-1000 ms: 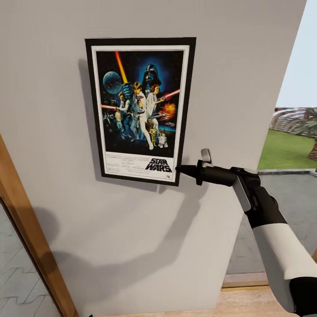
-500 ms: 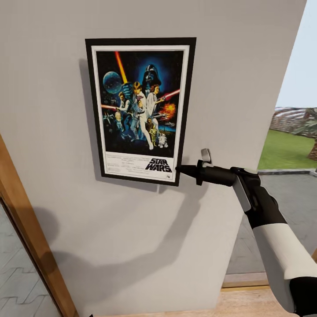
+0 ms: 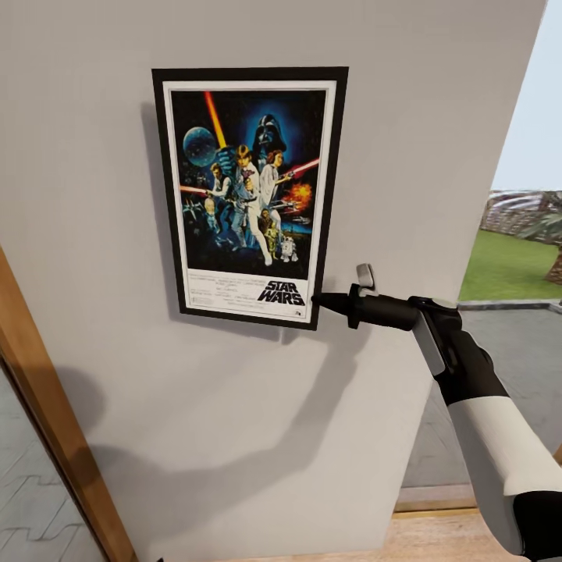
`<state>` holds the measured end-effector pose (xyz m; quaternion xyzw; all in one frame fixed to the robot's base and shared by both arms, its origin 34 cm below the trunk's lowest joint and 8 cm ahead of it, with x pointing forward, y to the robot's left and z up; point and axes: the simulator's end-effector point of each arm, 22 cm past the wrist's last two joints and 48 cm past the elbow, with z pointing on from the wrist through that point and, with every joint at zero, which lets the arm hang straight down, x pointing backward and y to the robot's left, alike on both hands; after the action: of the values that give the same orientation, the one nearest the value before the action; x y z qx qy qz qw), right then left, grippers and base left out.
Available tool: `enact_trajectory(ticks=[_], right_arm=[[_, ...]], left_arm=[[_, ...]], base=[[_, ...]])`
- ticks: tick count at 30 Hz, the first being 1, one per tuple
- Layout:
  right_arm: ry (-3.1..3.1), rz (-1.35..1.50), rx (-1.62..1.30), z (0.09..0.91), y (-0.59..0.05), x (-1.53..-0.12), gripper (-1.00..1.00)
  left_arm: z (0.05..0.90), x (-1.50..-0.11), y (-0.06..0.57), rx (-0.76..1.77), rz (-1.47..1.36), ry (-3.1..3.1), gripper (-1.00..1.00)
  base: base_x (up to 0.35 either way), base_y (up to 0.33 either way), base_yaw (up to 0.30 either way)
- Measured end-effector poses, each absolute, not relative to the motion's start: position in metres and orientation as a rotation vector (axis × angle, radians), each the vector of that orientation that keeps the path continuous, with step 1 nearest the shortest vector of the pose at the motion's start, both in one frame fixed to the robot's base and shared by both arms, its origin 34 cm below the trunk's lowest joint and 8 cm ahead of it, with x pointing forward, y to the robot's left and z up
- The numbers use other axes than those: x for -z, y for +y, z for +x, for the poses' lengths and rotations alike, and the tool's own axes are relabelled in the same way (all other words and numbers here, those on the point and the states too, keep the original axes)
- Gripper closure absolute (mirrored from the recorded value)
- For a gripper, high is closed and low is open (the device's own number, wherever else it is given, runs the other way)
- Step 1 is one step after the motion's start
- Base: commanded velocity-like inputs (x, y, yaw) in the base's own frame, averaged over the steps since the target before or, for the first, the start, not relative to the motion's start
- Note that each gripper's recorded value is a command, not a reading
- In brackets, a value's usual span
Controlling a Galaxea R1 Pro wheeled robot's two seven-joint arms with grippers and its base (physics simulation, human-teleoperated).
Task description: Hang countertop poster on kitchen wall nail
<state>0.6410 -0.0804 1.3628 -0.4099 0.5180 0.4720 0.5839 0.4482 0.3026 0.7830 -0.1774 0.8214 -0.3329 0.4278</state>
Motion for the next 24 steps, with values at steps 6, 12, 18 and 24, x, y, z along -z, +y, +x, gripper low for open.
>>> enact_trajectory(ticks=[6, 12, 18, 24], right_arm=[[1.209, -0.957, -1.101, 0.6412, -0.0804, -1.3625, 1.00], [1.210, -0.957, -1.102, 0.6412, -0.0804, -1.3624, 1.00], [1.209, -0.956, -1.102, 0.6411, -0.0805, -1.3627, 1.00], [1.209, -0.956, -1.102, 0.6412, -0.0806, -1.3627, 1.00]], left_arm=[[0.4482, -0.7829, 0.3029, 0.831, -0.443, 2.052, -1.00], [0.4482, -0.7828, 0.3031, 0.830, -0.444, 2.052, -1.00], [0.4483, -0.7829, 0.3030, 0.831, -0.444, 2.052, -1.00], [0.4482, -0.7829, 0.3030, 0.831, -0.444, 2.052, -1.00]], base=[[0.028, 0.000, 0.000], [0.004, 0.000, 0.000], [0.000, 0.000, 0.000], [0.000, 0.000, 0.000]])
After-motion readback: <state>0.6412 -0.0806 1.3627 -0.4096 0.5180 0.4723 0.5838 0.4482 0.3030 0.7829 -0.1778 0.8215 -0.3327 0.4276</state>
